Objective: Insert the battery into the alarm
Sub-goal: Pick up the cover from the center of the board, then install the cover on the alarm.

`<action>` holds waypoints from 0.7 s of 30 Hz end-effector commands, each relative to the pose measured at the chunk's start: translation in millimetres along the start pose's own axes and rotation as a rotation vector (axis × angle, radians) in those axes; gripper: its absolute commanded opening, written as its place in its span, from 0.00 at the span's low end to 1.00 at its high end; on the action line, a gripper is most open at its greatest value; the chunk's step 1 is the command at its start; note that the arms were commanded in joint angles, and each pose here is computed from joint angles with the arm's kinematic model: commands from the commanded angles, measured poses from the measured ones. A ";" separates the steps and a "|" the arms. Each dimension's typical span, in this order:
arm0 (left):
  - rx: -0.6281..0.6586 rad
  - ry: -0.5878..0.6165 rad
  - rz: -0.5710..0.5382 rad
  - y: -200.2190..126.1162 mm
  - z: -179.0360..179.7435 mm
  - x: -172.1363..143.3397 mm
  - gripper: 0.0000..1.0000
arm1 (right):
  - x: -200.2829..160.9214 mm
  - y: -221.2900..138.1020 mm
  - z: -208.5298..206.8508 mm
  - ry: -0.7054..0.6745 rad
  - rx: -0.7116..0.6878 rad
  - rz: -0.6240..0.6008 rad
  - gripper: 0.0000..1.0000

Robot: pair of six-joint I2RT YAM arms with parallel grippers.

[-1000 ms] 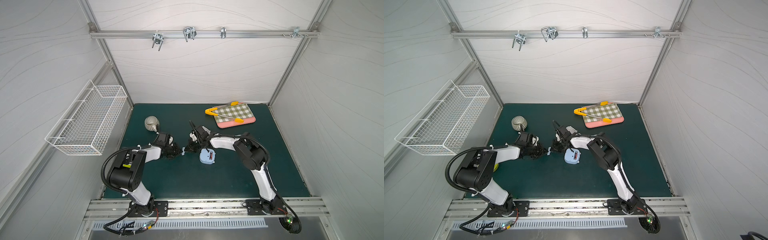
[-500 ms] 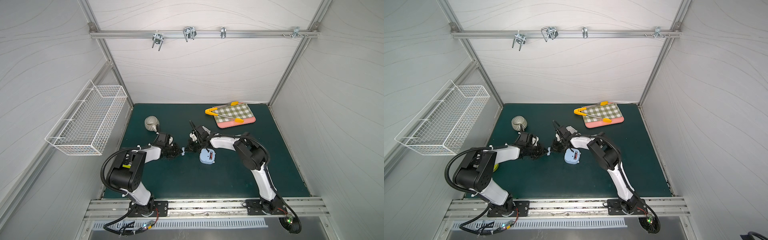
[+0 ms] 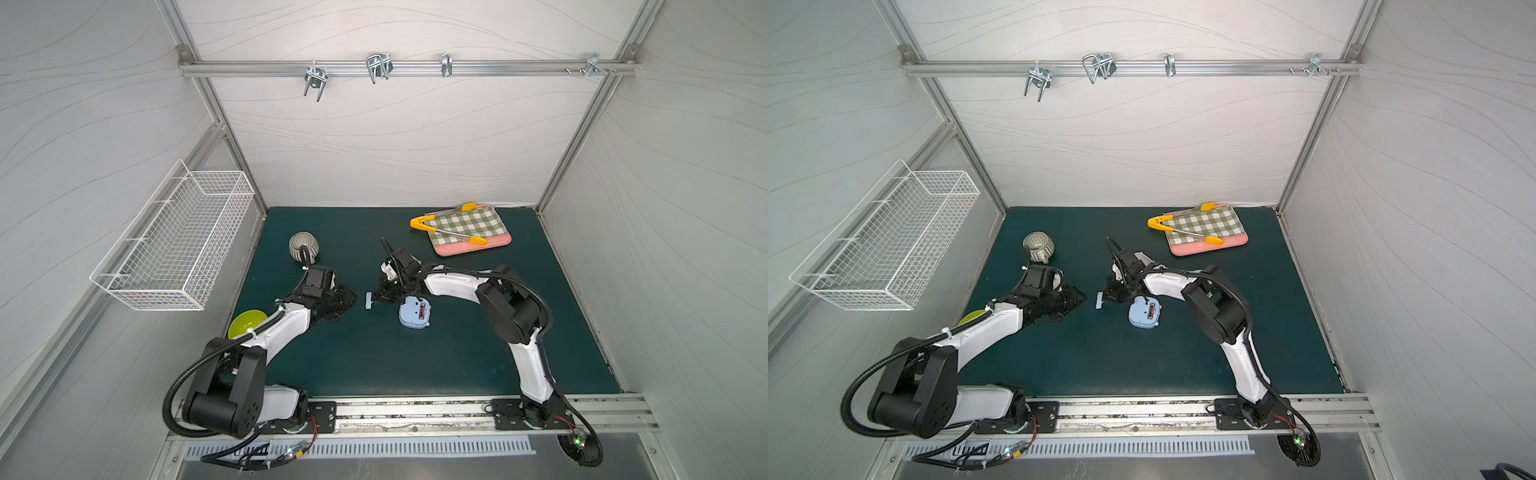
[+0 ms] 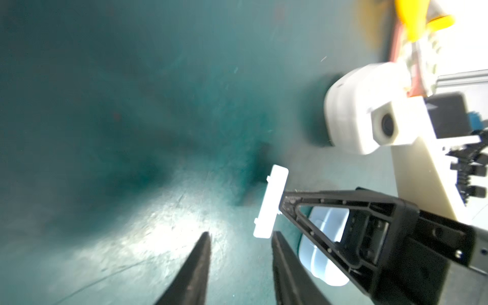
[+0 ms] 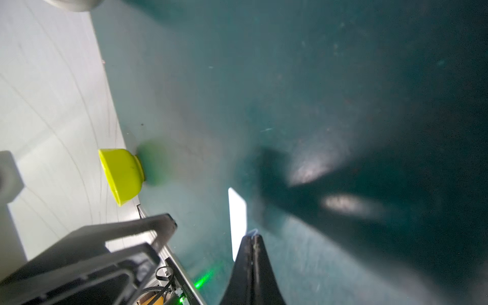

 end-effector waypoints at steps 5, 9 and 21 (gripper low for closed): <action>0.006 0.104 -0.045 -3.6 -10.1 -5.4 0.52 | -6.9 -57.3 0.3 -0.034 -0.032 -0.063 0.03; -0.019 0.189 0.017 9.2 -35.4 -17.4 0.65 | -24.0 -98.1 -17.1 -0.026 -0.097 -0.099 0.03; -0.118 0.339 0.351 71.9 -95.4 -64.7 1.00 | -72.5 -164.0 -75.7 0.128 -0.190 -0.110 0.05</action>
Point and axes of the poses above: each gripper's point midway between its finger pads, its own y axis out along the fingers, its own z axis along the line the jaws close on, x = y × z, the point moved 9 cm from there along -y, back along the fingers, and after that the axes turned 10 degrees about -y, right-handed, at the moved point
